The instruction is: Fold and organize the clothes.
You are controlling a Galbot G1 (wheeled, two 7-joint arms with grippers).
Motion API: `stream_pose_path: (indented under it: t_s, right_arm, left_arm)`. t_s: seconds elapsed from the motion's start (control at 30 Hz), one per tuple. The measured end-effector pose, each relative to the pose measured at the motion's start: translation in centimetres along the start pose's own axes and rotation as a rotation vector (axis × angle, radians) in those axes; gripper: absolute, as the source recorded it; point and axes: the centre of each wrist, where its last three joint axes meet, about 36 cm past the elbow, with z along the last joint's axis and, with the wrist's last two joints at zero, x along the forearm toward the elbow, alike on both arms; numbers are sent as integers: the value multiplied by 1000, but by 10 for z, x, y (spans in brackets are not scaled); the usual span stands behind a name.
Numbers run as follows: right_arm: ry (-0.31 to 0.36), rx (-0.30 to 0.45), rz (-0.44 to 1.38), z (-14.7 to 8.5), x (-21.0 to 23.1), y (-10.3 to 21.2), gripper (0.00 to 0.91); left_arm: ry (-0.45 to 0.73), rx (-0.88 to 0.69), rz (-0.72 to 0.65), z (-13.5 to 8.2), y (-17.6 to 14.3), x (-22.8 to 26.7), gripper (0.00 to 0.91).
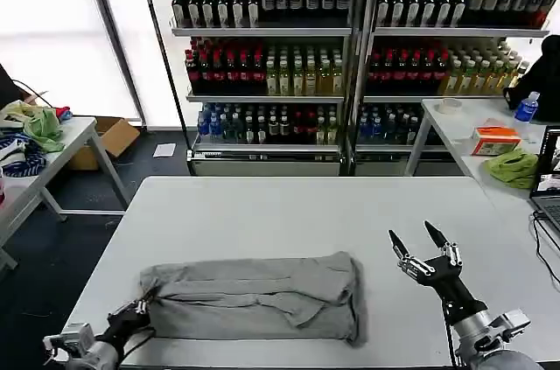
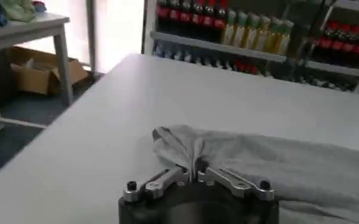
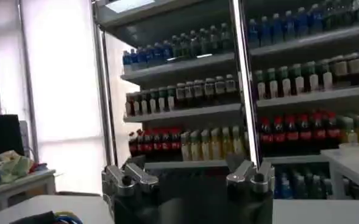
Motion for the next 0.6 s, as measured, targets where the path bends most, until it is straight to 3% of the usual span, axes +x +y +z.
stream_pose_path:
  t_s: [0.37, 0.6]
  right_arm:
    - [4, -3, -4, 0, -4, 0, 907]
    - [4, -6, -1, 0, -3, 1, 907]
  left_arm:
    - [-69, -32, -139, -55, 80, 14, 0]
    - [-114, -56, -135, -91, 87, 27, 0]
